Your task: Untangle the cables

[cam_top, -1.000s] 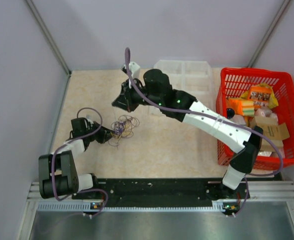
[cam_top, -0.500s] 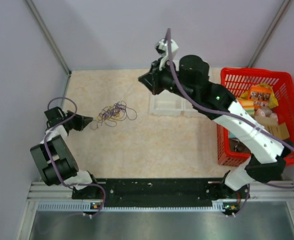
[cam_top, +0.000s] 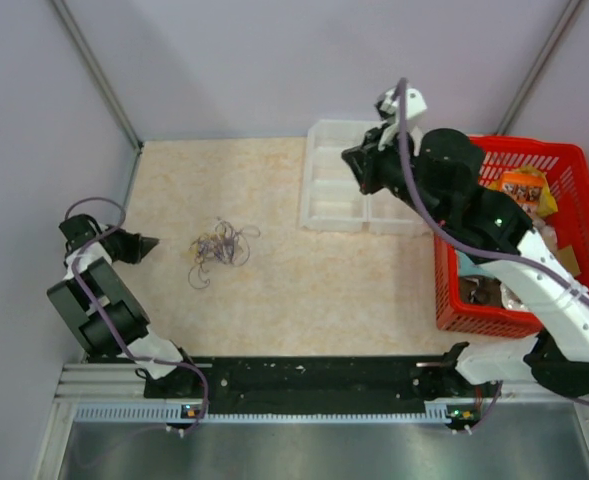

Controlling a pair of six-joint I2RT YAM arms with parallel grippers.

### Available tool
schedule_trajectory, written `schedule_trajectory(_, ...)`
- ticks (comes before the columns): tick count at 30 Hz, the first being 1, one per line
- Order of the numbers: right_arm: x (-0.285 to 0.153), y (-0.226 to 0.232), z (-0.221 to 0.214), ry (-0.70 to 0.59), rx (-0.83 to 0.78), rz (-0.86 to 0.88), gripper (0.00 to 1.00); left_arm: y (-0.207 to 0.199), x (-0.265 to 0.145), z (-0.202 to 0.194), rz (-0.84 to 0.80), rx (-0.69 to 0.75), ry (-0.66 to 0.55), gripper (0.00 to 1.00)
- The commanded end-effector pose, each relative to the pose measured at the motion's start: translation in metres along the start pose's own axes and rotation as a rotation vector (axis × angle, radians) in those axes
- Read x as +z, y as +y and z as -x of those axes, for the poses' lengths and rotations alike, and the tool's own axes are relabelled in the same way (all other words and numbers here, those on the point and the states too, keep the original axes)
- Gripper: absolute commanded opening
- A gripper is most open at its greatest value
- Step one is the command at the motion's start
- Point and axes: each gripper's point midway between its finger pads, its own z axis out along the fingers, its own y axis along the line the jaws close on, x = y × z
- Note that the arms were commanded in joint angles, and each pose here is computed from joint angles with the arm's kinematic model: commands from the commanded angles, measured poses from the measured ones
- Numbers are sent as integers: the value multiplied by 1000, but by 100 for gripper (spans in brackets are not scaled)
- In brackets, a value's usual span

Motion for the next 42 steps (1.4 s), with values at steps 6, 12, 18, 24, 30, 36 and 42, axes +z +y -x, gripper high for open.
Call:
schedule_trajectory(6, -46, -63, 67, -220, 25, -208, 0, -17, -17, 53, 1, 45, -167, 0)
schedule_trajectory(12, -16, -31, 68, -193, 51, -58, 0, -34, -24, 39, -92, 38, -145, 0)
schedule_trajectory(18, 50, 29, -17, 35, 120, 152, 0, -55, -34, 3, -187, 84, -84, 0)
schedule_trajectory(24, 85, 107, -106, 251, 176, 378, 0, -118, -68, -55, -317, 302, -6, 0)
schedule_trajectory(30, 98, 124, -154, 333, 231, 445, 2, -210, -152, -94, -580, 606, -111, 0)
schedule_trajectory(36, 98, 131, -150, 306, 238, 495, 28, -295, -249, -122, -877, 774, -228, 0)
schedule_trajectory(42, 108, 130, -118, 202, 197, 497, 70, -342, -317, -144, -1068, 801, -248, 0)
